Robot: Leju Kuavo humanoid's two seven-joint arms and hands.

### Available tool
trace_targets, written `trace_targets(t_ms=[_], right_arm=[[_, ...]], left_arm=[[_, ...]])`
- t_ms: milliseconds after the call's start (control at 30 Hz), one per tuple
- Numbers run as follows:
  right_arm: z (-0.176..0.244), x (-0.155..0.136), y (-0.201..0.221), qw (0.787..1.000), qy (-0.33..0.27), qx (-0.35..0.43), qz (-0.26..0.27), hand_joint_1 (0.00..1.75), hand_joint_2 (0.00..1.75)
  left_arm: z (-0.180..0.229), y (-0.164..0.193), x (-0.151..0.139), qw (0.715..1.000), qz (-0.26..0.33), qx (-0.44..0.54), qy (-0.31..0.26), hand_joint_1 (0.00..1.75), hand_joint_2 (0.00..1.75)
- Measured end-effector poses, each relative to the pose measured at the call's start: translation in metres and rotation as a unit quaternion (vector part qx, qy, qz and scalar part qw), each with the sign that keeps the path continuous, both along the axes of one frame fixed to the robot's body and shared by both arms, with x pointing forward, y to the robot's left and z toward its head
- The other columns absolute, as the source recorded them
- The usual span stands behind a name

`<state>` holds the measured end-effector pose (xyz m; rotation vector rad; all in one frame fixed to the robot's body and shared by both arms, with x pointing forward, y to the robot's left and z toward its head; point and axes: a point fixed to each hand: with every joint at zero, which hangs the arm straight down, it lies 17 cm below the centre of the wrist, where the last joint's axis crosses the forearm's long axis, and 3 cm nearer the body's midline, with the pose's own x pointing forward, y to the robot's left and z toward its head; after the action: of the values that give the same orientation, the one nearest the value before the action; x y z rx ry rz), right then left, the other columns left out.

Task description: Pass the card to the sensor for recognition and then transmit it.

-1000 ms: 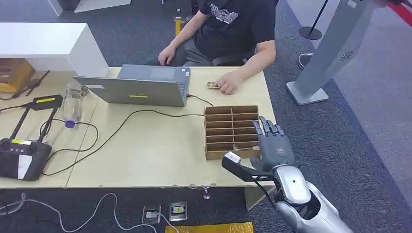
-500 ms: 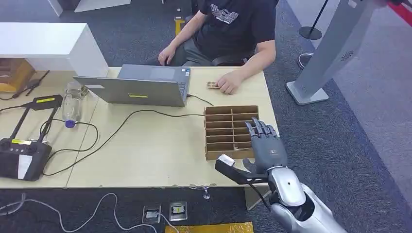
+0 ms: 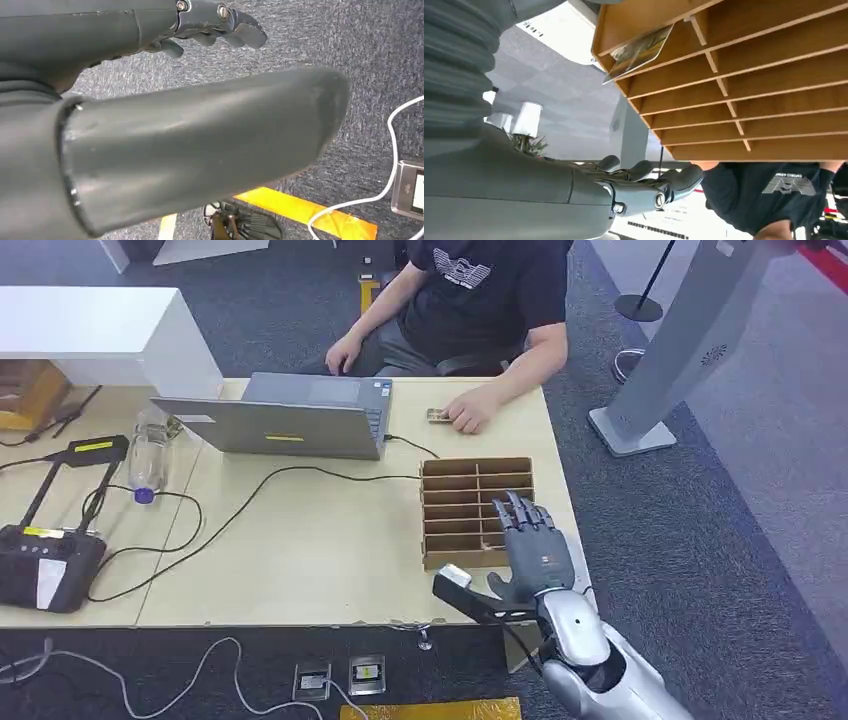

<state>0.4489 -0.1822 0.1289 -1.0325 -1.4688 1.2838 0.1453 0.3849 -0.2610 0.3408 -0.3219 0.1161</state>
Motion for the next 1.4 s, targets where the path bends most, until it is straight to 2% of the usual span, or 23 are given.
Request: trace_targets(t_ms=[1100,1167,1200,1233,1267,1333,1400], right_arm=[[-0.021,0.013,0.005,1.000,0.014,-0.005,0.000,0.00,1.75],[-0.021,0.014,0.004,1.000,0.014,-0.006,-0.001,0.19,1.75],[-0.021,0.015,0.003,1.000,0.013,-0.006,-0.002,0.42,1.75],[-0.022,0.015,0.003,1.000,0.013,-0.006,-0.002,1.03,1.75],[-0.022,0.016,0.002,1.000,0.013,-0.006,-0.003,1.31,1.75],[-0.023,0.016,0.001,1.000,0.013,-0.007,-0.005,1.40,1.75],[-0.025,0.016,0.000,1.000,0.015,-0.008,-0.006,1.41,1.75]], left_arm=[[0.000,0.000,-0.001,1.000,0.002,0.000,0.004,0.00,0.00],[0.000,0.000,-0.001,1.000,0.002,0.000,0.004,0.00,0.00],[0.000,0.000,-0.001,1.000,0.001,0.000,0.004,0.00,0.00],[0.000,0.000,-0.001,1.000,0.002,0.000,0.004,0.00,0.00],[0.000,0.000,-0.001,1.000,0.002,0.000,0.004,0.00,0.00],[0.000,0.000,-0.001,1.000,0.002,0.000,0.004,0.00,0.00],[0.000,0.000,-0.001,1.000,0.001,0.000,0.004,0.00,0.00]])
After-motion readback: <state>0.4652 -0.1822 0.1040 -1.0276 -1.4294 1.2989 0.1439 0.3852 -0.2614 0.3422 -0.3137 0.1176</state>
